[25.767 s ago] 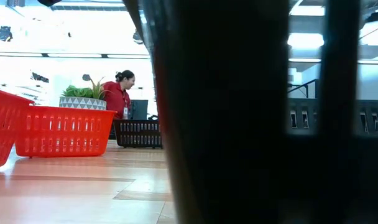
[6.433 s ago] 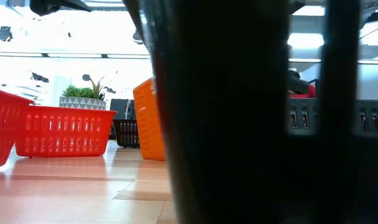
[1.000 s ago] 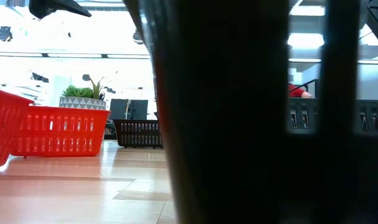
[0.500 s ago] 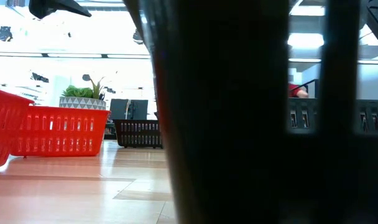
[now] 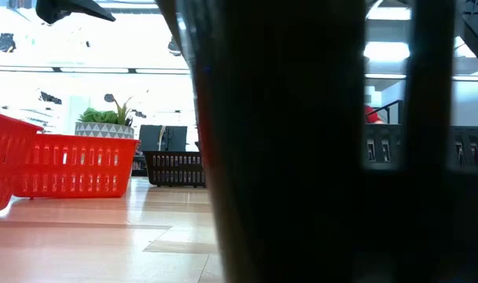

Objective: Stack baskets on shelf by color
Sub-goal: Stack the orange bin on top of the orange stacked bins on the shelf

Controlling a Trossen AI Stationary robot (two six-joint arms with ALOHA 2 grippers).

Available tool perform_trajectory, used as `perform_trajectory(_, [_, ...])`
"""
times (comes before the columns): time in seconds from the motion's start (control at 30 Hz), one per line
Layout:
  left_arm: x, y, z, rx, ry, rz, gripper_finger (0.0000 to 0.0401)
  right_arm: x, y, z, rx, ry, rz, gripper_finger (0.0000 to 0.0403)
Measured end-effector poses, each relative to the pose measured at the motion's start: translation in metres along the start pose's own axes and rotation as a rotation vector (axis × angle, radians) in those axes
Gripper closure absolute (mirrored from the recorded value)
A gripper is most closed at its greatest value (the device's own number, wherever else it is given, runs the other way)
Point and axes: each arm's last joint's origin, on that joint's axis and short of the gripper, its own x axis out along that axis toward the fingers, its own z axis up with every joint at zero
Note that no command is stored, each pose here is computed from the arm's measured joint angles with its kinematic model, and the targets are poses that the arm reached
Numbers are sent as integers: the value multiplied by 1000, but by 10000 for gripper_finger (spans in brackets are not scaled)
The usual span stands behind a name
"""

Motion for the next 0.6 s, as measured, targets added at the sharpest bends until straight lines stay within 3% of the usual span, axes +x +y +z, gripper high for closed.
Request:
perform_trajectory(0.2, [0,0,0,-1,0,-1,122,1,-3,0,95,6,-26,225])
perform_trajectory(0.5, [0,0,0,-1,1,0,122,0,-3,0,173,13,-17,383])
perform_trajectory(0.6, [0,0,0,0,0,0,122,0,-3,0,257,4,-11,382])
